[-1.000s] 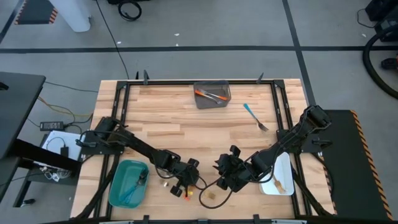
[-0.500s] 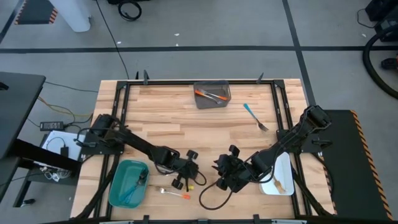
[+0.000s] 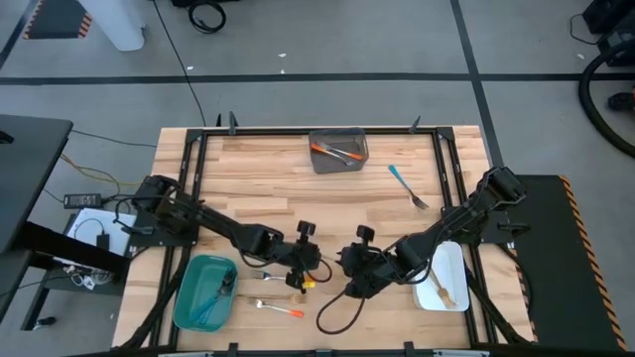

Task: Sort silverware by color (type)
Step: Put the gold fork into the white bin

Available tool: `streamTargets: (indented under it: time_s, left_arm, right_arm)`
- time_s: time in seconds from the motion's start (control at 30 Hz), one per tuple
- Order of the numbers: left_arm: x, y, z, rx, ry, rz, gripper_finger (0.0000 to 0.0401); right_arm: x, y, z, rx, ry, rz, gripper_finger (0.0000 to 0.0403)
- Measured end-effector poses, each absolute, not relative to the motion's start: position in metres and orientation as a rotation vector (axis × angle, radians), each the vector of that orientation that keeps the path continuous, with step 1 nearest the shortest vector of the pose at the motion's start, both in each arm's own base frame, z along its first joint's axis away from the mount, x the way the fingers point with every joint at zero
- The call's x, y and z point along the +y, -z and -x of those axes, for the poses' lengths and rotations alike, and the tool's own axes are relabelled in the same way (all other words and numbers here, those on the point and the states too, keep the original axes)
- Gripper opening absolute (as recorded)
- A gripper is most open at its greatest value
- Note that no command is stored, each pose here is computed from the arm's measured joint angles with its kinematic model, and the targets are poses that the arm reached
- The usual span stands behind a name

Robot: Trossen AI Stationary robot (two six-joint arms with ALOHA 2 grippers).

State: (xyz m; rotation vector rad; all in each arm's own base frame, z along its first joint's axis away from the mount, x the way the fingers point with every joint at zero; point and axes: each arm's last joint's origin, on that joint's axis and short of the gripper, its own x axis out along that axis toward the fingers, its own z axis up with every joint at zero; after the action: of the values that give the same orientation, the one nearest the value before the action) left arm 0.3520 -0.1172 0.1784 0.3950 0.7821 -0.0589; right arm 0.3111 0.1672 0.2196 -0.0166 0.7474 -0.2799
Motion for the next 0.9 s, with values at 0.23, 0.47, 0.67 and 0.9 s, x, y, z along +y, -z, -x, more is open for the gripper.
streamTargets:
  time_s: [0.23,0.47,0.67,0.9]
  left_arm:
    - [-0.105,-0.193,-0.364,0.749,-0.004,-0.319,0.0029]
    - [-0.085,-0.191,-0.369,0.765,-0.056,-0.299,0.0029]
    - [-0.058,-0.188,-0.374,0.732,-0.12,-0.283,0.0029]
    - [-0.023,-0.195,-0.384,0.644,-0.192,-0.264,0.0029]
  right_arm:
    - [0.162,-0.217,-0.306,0.782,0.321,0.176,0.0109]
    - [0.159,-0.233,-0.304,0.771,0.442,0.262,0.0131]
    - [0.157,-0.257,-0.301,0.78,0.535,0.177,0.0138]
    - [0.16,-0.257,-0.289,0.796,0.603,0.095,0.0138]
